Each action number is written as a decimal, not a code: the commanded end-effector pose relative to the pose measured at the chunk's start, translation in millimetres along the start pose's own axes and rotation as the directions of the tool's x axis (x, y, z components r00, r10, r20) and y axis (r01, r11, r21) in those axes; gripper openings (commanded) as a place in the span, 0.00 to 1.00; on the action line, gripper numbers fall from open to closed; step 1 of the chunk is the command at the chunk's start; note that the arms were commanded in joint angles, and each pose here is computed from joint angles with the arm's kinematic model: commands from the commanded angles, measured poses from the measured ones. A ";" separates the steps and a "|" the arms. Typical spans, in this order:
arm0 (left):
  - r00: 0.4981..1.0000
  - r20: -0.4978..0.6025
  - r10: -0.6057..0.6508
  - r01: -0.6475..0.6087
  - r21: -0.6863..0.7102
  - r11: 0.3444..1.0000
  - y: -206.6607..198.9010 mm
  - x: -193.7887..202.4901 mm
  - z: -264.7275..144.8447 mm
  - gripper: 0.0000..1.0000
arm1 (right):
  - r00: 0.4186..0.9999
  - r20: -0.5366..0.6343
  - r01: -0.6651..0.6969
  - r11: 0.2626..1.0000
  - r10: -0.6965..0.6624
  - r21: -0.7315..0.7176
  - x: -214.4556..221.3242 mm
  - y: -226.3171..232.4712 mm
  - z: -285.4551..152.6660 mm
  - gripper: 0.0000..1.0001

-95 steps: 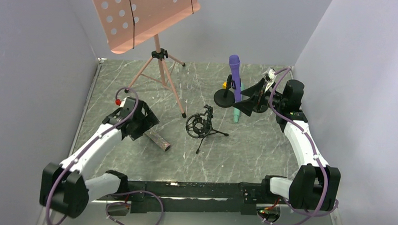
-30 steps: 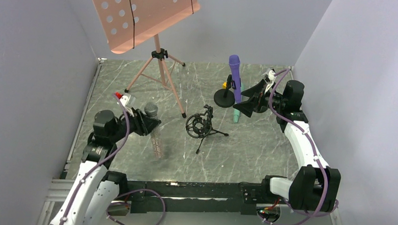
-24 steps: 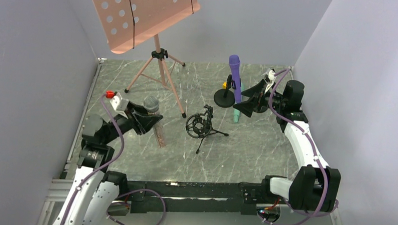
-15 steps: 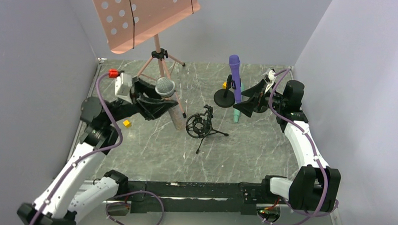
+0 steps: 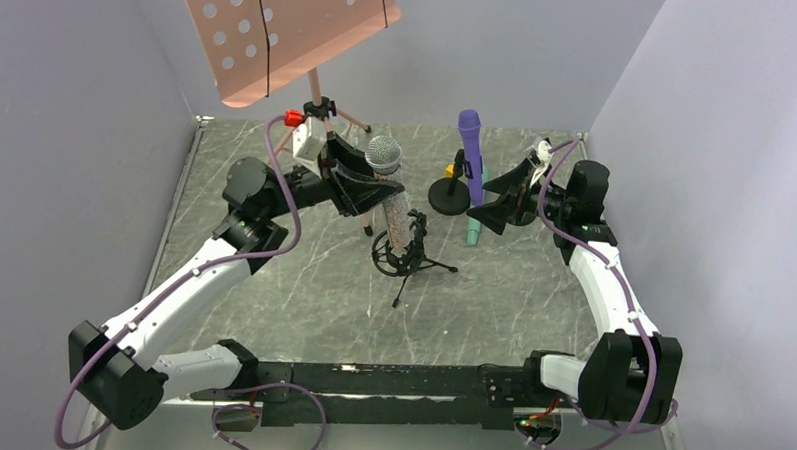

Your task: Attach the microphones to the stand

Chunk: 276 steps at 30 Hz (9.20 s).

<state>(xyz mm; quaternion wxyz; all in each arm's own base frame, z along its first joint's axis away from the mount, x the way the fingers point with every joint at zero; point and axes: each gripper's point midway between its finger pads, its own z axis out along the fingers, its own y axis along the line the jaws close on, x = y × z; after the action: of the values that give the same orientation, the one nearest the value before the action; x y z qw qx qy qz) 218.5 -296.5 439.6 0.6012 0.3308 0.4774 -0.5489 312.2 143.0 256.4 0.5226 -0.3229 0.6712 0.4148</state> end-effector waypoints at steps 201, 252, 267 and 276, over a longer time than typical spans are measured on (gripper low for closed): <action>0.971 -0.209 0.116 -0.181 -0.325 0.928 9.0 149.1 -45.6 0.00 | 0.828 -0.093 -0.551 0.774 0.553 -0.312 56.4 146.2 50.6 0.45; 0.917 -0.383 -0.108 -0.042 -0.364 0.930 14.9 273.2 -83.1 0.02 | 0.859 -0.109 -0.505 0.797 0.500 -0.331 61.6 147.7 50.2 0.56; 0.953 -0.290 -0.086 -0.043 -0.410 0.911 8.0 192.6 -72.7 0.97 | 0.938 -0.108 -0.346 0.892 0.329 -0.291 67.5 130.0 50.6 0.78; 0.964 -0.261 -0.055 -0.067 -0.436 0.897 -0.6 168.6 -98.2 0.99 | 0.980 -0.138 -0.183 0.929 0.146 -0.322 78.7 123.8 43.4 0.91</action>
<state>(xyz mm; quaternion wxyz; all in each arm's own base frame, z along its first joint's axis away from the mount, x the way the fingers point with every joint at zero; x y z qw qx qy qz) 191.9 -276.8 261.7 0.6021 0.2582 0.6455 -0.3926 204.7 241.4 193.5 0.3548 -0.3089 0.6746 0.5689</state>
